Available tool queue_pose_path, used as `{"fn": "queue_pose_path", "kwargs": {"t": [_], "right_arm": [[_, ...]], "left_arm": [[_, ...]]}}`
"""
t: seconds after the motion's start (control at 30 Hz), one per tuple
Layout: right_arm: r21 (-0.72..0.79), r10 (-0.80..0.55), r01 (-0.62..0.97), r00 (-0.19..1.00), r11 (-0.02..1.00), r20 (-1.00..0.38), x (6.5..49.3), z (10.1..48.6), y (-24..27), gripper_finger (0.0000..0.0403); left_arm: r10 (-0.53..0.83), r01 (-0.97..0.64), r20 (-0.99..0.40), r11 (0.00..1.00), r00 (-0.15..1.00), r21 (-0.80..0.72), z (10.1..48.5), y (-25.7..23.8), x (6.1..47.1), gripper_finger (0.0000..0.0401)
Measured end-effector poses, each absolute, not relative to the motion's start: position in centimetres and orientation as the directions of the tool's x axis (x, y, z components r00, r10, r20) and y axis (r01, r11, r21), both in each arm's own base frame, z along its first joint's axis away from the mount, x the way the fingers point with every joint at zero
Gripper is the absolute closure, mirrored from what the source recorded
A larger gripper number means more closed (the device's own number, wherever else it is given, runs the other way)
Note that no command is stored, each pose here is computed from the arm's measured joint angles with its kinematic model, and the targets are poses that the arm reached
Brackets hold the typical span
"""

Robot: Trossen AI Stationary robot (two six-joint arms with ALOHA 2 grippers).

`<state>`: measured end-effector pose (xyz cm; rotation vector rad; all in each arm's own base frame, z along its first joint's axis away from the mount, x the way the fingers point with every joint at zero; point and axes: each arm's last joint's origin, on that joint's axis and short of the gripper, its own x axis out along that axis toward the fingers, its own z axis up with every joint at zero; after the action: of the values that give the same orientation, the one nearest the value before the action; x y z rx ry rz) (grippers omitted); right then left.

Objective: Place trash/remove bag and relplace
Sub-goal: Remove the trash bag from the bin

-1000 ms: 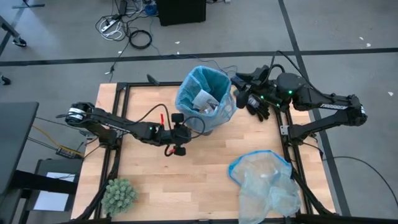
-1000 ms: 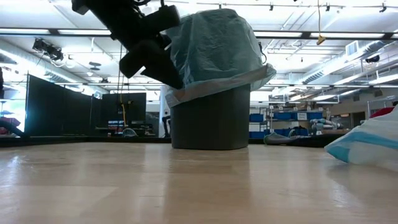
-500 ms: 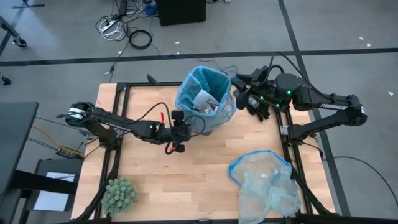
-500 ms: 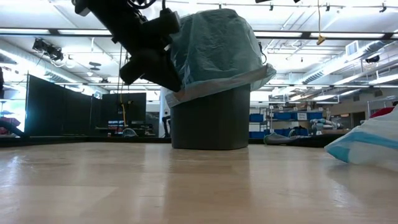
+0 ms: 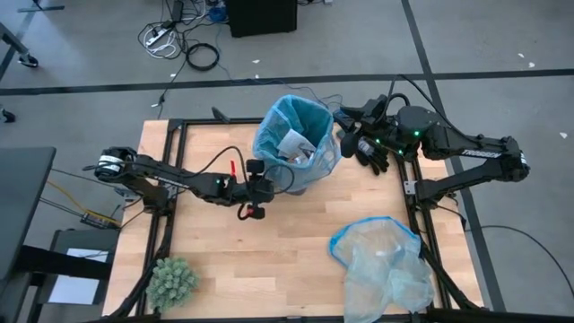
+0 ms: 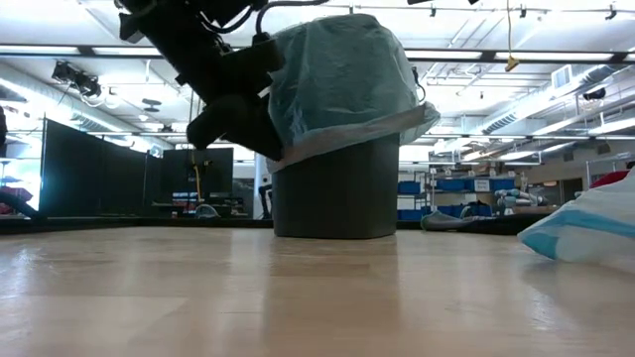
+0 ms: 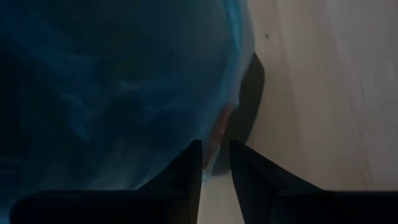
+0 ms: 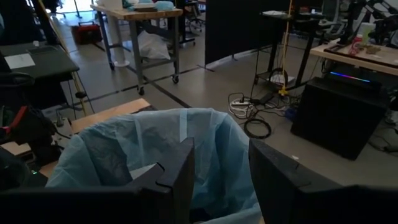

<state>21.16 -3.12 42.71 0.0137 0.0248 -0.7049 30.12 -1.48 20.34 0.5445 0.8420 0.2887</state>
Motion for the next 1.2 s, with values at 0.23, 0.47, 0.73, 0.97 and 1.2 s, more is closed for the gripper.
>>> {"fn": "queue_pose_path", "kwargs": {"t": [0.23,0.47,0.73,0.97,1.2], "right_arm": [[0.005,-0.648,0.648,0.761,0.762,-0.027,21.2,42.7,-3.1,0.0265],[0.011,-0.647,0.647,0.762,0.762,-0.019,21.2,42.8,-3.1,0.0265],[0.011,-0.647,0.647,0.762,0.762,-0.018,21.2,42.8,-3.1,0.0266],[0.008,-0.647,0.647,0.762,0.762,-0.017,21.2,42.8,-3.1,0.0276],[0.003,-0.647,0.647,0.762,0.762,-0.017,21.2,42.8,-3.1,0.0287]], "left_arm": [[0.440,-0.073,-0.576,0.833,0.689,0.549,20.9,-1.5,30.7,0.0312],[0.431,-0.005,-0.611,0.820,0.664,0.573,19.8,-1.4,30.9,0.0312],[0.440,0.019,-0.625,0.808,0.645,0.589,19.3,-1.4,31.0,0.0315],[0.484,-0.008,-0.609,0.787,0.629,0.617,19.3,-1.2,31.0,0.0380],[0.483,0.042,-0.648,0.782,0.589,0.621,21.5,-1.7,31.3,0.0396]]}}
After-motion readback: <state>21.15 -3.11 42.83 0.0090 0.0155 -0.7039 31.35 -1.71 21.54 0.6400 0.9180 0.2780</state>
